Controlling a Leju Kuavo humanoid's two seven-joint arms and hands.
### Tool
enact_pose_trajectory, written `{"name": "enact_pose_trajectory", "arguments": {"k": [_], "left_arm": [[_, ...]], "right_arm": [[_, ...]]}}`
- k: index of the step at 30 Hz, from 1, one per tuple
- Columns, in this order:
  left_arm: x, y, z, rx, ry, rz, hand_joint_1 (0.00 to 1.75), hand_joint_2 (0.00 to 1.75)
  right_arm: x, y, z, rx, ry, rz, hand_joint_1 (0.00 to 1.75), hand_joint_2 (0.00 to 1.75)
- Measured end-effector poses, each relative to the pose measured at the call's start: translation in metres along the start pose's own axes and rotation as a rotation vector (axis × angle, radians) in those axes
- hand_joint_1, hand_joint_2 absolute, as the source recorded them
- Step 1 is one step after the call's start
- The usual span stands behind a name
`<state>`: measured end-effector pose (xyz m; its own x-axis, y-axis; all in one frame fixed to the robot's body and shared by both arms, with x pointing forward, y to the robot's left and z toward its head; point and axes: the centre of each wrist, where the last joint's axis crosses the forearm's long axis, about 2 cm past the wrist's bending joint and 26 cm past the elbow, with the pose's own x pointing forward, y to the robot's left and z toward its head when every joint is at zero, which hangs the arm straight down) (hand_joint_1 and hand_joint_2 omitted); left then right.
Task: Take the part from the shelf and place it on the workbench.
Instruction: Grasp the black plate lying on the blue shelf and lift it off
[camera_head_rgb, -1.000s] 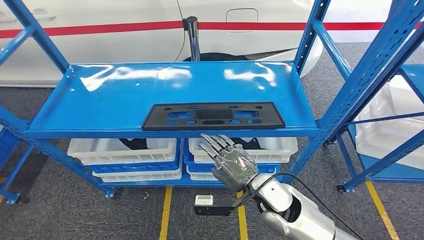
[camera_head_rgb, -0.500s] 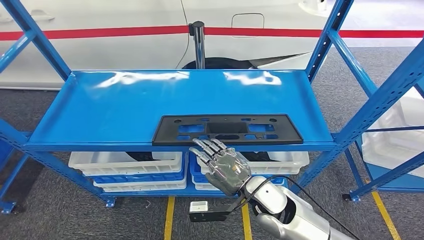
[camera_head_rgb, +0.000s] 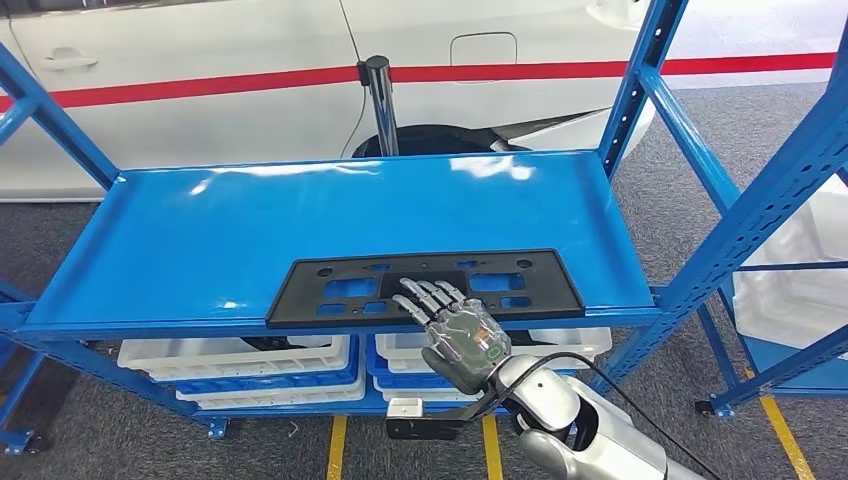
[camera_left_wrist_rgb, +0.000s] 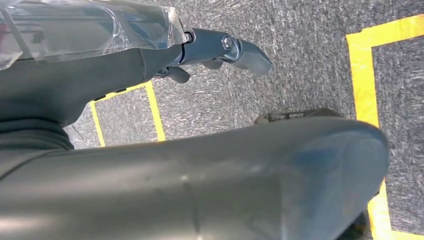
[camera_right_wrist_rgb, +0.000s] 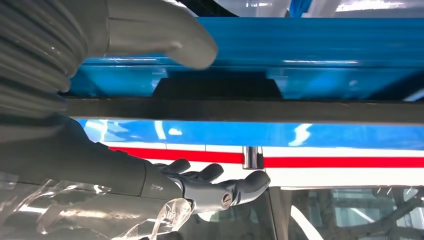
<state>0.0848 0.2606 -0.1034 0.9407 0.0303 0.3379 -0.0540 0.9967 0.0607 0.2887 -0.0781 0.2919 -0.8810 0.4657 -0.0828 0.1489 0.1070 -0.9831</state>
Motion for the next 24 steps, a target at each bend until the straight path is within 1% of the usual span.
{"name": "enact_pose_trajectory", "arguments": {"k": [5, 15, 20, 24], "left_arm": [[-0.0044, 0.0003, 0.0007, 0.0, 0.009, 0.0, 0.0, 0.0], [-0.0019, 0.0028, -0.0001, -0.001, 0.0, -0.005, 0.0, 0.0], [-0.0042, 0.0015, 0.0004, -0.011, 0.0, -0.007, 0.0, 0.0], [-0.0008, 0.0002, 0.0001, -0.013, -0.016, -0.008, 0.0, 0.0]], "right_arm": [[-0.0018, 0.0017, 0.002, 0.007, 0.011, -0.001, 0.0, 1.75], [-0.0057, 0.0016, 0.0043, 0.006, 0.031, -0.001, 0.0, 1.75], [-0.006, 0.0066, 0.0077, 0.031, 0.029, -0.009, 0.0, 1.75], [-0.0049, 0.0075, 0.0074, 0.058, 0.013, -0.019, 0.0, 1.75]]}}
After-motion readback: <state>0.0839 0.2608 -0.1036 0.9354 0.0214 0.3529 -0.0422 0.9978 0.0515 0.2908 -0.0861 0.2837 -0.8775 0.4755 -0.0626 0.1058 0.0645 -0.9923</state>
